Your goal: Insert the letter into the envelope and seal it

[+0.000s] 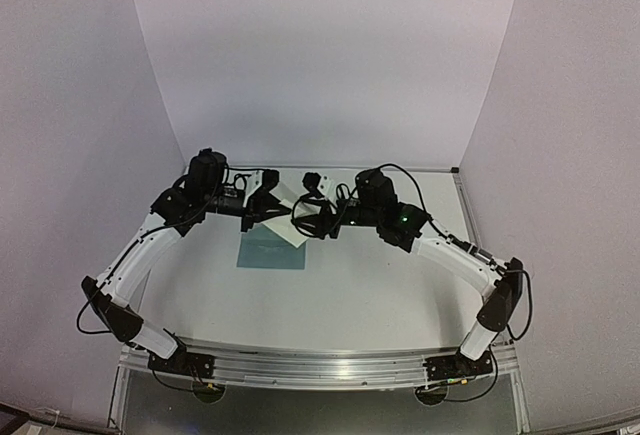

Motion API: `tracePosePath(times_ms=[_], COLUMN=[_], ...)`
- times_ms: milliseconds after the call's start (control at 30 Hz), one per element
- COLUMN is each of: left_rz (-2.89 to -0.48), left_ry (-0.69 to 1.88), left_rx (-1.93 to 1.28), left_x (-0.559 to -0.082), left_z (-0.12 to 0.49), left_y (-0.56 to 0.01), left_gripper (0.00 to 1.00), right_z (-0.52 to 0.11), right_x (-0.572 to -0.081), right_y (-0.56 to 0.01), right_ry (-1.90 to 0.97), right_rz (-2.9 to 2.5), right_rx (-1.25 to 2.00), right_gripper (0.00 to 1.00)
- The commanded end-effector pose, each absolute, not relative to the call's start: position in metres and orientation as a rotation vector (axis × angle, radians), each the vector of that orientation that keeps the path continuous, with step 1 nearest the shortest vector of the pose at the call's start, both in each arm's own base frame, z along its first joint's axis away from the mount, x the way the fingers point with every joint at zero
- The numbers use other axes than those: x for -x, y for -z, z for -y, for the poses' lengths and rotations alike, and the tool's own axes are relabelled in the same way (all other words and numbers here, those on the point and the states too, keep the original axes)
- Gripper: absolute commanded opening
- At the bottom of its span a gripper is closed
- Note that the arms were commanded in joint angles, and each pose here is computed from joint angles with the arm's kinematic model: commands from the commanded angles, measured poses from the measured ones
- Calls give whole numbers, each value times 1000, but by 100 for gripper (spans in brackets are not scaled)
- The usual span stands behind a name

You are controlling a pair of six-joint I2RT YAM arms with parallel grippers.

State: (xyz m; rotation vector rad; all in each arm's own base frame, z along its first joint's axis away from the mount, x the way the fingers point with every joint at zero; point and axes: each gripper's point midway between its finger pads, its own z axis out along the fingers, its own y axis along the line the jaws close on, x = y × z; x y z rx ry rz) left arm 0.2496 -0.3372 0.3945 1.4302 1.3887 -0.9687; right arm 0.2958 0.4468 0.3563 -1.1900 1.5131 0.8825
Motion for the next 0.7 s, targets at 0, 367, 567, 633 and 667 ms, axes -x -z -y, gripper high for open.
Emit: tracePosePath(times_ms=[0,367,567,633,667], left_rz=[-1320,-1370,-1377,-1378,-1382], left_ry=[953,913,779,751,739], left_rx=[-1459,-1429,-1393,-1395,-1403], left_x=[-245,-251,-260,-261,-262], left_z=[336,332,320,313,310], left_y=[-408,-405,-414,-417,-416], left_gripper=[0,4,67,82,87], right_z=[-448,-445,-429,-424,-422], right_x=[-292,-280,-269,-263,-259], right_y=[-364,-360,-356,-353,-352], right_ry=[-915,-977,-968,-969,-980], right_rz=[-1516,-1540,-1569,-1590,-1598], right_rx=[1195,1211,1213,1222,1229], right_gripper=[51,2,0,0,0])
